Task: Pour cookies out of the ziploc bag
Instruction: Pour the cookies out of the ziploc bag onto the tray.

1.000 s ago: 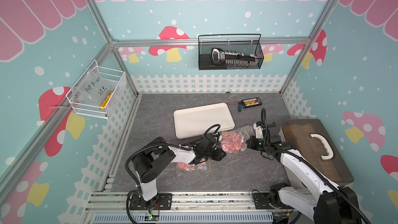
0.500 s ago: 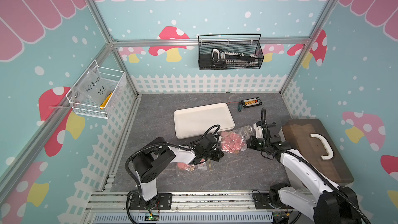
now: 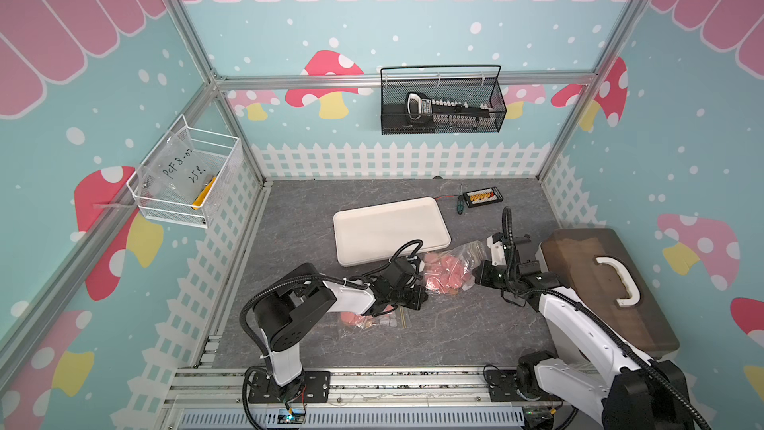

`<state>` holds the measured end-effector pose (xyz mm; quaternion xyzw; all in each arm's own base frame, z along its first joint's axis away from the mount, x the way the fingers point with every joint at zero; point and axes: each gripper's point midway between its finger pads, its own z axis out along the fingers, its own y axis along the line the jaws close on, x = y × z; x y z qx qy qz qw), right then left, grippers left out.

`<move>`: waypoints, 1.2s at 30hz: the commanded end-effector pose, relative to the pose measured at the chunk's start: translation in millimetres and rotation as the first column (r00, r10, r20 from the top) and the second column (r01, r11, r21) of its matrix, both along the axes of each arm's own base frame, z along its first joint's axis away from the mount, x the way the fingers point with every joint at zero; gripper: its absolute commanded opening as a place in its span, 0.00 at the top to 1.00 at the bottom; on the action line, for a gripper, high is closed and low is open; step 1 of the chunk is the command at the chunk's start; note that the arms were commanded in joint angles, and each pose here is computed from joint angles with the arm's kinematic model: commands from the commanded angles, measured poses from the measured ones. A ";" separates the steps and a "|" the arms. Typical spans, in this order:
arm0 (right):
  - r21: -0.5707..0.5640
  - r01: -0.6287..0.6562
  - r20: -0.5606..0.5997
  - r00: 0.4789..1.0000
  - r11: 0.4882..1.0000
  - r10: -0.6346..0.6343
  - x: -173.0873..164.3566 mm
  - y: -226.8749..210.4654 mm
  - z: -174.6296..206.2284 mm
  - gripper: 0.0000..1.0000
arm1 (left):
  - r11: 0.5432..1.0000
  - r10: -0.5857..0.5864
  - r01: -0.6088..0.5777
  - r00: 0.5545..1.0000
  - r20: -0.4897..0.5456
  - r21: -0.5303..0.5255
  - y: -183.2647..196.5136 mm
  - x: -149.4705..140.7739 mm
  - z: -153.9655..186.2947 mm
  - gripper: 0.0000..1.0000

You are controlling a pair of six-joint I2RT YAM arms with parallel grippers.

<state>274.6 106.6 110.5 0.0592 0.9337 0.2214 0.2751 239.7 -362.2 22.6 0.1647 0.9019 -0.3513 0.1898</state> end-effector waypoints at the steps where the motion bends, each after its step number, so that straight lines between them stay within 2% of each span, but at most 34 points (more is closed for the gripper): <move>1: -0.004 -0.014 0.036 0.999 1.000 0.014 1.1 -0.4 13.1 1.00 | 1.000 0.002 -0.002 1.000 0.002 0.014 0.2 -0.6 8.0 1.00; 18: 0.022 -0.119 0.173 0.978 0.993 0.113 -4.8 11.2 62.7 1.00 | 0.999 0.011 -0.008 0.998 0.065 -0.038 -1.9 7.7 65.9 1.00; 23: 0.049 -0.141 0.200 0.971 0.989 0.128 -1.3 17.5 77.1 1.00 | 0.999 0.037 -0.036 0.996 0.085 -0.023 9.2 15.7 79.7 1.00; 36: 0.100 -0.199 0.247 0.954 0.975 0.170 20.4 35.0 111.3 1.00 | 0.992 0.104 -0.091 0.982 0.161 -0.087 33.2 34.9 142.3 1.00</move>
